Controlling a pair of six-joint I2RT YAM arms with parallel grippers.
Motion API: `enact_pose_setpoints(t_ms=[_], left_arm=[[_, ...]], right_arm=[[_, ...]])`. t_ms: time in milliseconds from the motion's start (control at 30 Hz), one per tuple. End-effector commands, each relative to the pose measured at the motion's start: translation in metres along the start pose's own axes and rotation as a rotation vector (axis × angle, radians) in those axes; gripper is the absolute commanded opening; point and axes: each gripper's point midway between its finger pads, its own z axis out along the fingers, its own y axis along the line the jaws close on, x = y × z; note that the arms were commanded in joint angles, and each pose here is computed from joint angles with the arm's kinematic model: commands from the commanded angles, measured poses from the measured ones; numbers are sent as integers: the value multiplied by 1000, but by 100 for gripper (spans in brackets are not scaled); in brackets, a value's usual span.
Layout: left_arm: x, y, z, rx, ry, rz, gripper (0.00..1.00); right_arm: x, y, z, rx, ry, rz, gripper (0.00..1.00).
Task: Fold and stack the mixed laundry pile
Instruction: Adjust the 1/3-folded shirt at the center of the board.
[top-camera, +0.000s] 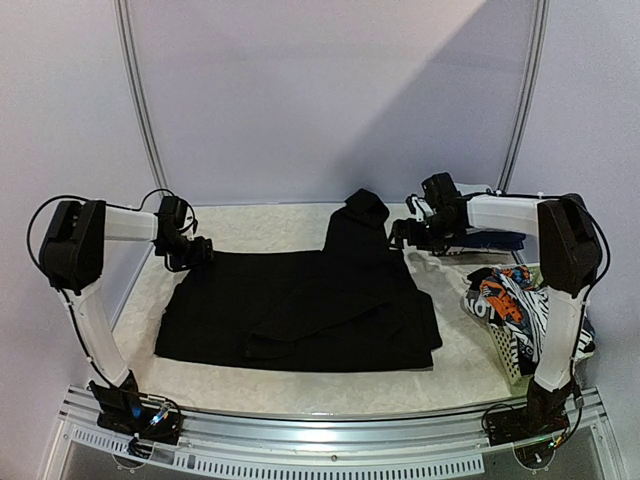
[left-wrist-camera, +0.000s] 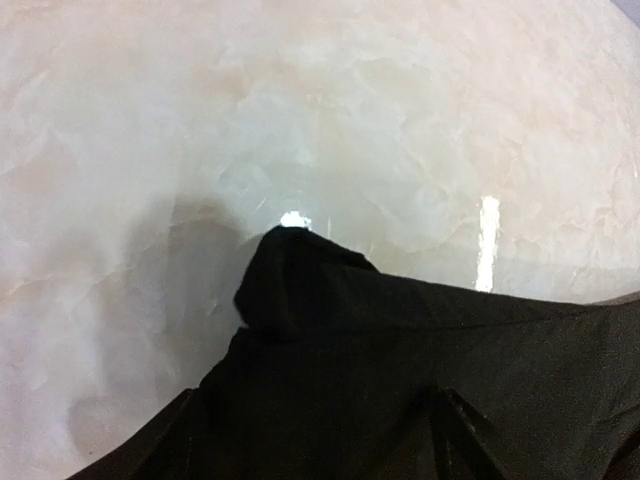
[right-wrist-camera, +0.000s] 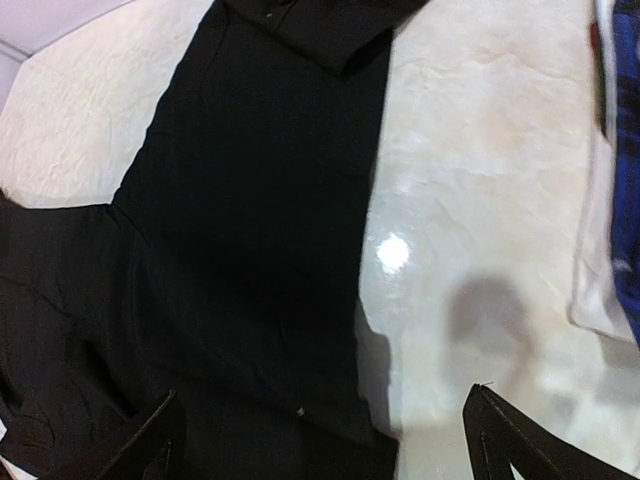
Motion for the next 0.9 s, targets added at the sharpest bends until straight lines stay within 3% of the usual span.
enact_pose_setpoints(t_ms=[0, 133, 300, 400, 433, 533, 567, 600, 867], left_arm=[[-8, -10, 8, 75, 43, 4, 76], [-13, -11, 15, 70, 60, -2, 69], [-15, -13, 26, 81, 87, -14, 58], [-19, -16, 31, 91, 94, -21, 43], [-21, -17, 33, 96, 96, -23, 37], [-26, -18, 36, 96, 96, -30, 14], [-28, -18, 36, 94, 92, -31, 2], [-31, -18, 35, 90, 86, -35, 0], [-64, -21, 8, 71, -23, -49, 0]], right_arm=[[3, 14, 20, -91, 80, -44, 95], [8, 12, 39, -107, 122, -41, 91], [17, 11, 49, -122, 156, -27, 78], [17, 14, 49, -138, 158, -22, 58], [16, 15, 49, -142, 154, -23, 46], [8, 18, 46, -149, 138, -29, 15], [6, 18, 46, -143, 134, -29, 7], [3, 17, 46, -136, 130, -29, 3], [-45, -14, 30, 121, 14, -94, 0]])
